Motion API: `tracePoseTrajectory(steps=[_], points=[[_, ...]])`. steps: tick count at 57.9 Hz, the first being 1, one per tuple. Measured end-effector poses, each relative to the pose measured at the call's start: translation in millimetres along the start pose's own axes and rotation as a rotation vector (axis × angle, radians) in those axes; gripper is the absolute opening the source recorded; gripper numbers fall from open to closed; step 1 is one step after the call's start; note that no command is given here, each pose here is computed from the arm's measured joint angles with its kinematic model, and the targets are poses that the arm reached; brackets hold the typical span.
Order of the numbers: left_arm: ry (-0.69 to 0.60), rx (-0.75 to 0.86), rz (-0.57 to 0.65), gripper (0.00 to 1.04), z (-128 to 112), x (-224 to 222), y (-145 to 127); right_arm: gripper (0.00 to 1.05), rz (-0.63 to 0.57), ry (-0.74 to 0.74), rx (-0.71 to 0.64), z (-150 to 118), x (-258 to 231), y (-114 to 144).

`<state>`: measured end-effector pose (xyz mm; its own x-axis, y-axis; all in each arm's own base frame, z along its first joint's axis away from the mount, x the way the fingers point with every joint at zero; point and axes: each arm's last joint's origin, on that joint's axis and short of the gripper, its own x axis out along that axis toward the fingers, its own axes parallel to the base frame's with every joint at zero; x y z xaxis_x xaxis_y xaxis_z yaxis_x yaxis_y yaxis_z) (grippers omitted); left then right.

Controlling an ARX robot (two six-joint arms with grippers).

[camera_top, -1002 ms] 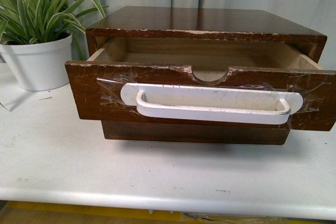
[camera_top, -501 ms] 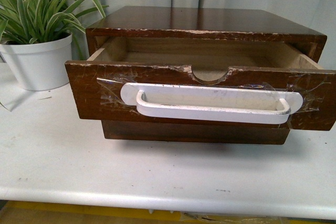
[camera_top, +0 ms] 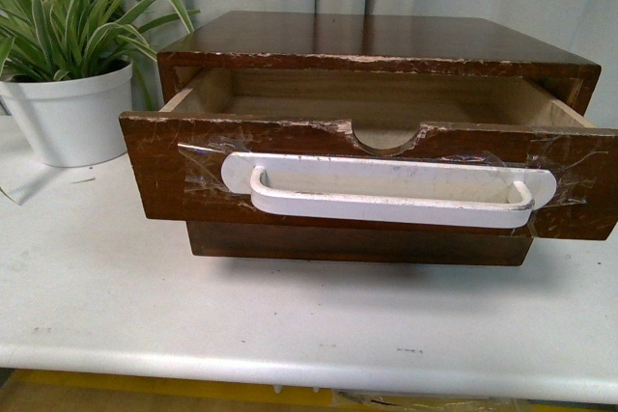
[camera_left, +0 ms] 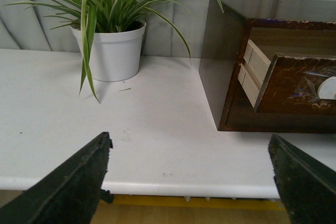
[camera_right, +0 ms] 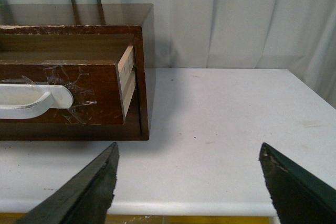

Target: Open drawer

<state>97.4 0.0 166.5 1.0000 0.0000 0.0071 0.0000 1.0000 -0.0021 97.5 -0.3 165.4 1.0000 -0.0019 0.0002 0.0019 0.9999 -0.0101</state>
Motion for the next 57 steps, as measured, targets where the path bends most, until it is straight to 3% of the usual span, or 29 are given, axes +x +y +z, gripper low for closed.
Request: tracePoseTrajectory(steps=[3, 6, 57], points=[[0.0, 0.0, 0.001, 1.0, 0.0, 0.0, 0.0, 0.92, 0.0, 0.0, 0.0, 0.0, 0.0, 0.0], [0.0, 0.0, 0.001, 0.99, 0.0, 0.0, 0.0, 0.98, 0.0, 0.0, 0.001, 0.0, 0.0, 0.0], [0.0, 0.0, 0.001, 0.99, 0.0, 0.0, 0.0, 0.96, 0.0, 0.0, 0.0, 0.0, 0.0, 0.0]])
